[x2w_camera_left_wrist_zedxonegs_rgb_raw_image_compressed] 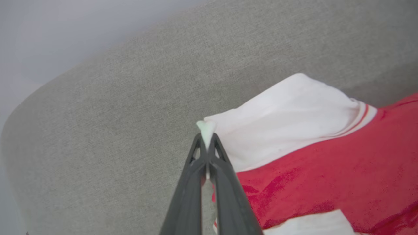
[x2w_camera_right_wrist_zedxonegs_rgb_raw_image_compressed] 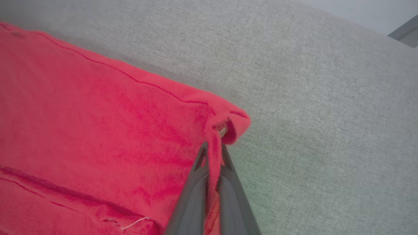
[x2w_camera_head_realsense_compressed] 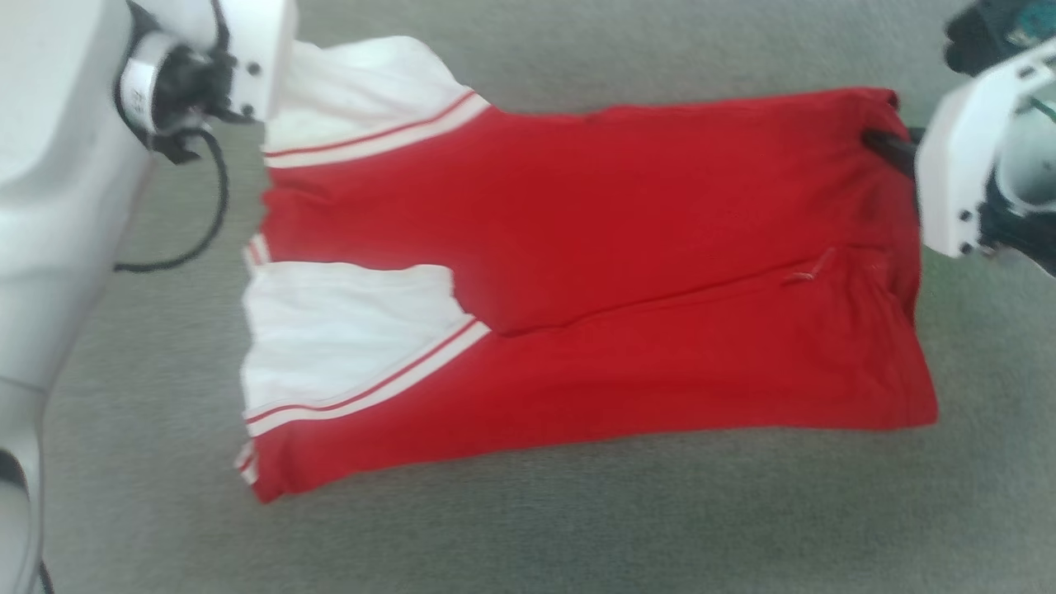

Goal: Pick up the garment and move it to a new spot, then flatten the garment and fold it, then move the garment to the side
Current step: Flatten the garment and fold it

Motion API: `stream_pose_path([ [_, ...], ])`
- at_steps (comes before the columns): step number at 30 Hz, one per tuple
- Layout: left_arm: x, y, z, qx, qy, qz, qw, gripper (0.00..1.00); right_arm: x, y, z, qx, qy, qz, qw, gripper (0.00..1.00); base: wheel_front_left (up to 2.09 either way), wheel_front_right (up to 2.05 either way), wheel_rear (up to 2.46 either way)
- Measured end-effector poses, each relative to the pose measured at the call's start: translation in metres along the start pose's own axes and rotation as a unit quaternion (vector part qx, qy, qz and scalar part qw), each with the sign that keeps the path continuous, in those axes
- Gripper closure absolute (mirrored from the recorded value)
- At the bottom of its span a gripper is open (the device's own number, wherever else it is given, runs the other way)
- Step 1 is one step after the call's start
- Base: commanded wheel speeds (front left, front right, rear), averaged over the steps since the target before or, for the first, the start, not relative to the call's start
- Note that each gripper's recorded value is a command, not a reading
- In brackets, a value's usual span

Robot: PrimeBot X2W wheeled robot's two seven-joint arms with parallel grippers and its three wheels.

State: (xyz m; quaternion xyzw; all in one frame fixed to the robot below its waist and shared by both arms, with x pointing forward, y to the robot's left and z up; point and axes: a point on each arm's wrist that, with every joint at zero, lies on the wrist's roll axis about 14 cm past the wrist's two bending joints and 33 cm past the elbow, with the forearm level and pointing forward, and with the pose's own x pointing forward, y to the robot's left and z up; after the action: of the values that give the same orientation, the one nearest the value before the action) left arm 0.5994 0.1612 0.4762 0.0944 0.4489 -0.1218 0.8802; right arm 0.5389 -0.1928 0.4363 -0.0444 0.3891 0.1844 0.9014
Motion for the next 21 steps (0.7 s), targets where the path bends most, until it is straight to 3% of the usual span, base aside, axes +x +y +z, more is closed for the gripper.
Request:
stream_pose_path([
  [12, -0.082, -0.005, -0.048, 0.025, -0.015, 0.015, 0.999, 1.00, -0.040, 0.027, 0.005, -0.011, -0.032, 0.029, 0.999, 1.00, 0.00, 0.00, 0.00],
  [21, -0.109, -0.032, -0.116, 0.021, 0.021, -0.010, 1.000, 1.00, -0.050, 0.043, -0.058, 0.035, 0.028, 0.035, 0.998, 1.00, 0.00, 0.00, 0.00],
])
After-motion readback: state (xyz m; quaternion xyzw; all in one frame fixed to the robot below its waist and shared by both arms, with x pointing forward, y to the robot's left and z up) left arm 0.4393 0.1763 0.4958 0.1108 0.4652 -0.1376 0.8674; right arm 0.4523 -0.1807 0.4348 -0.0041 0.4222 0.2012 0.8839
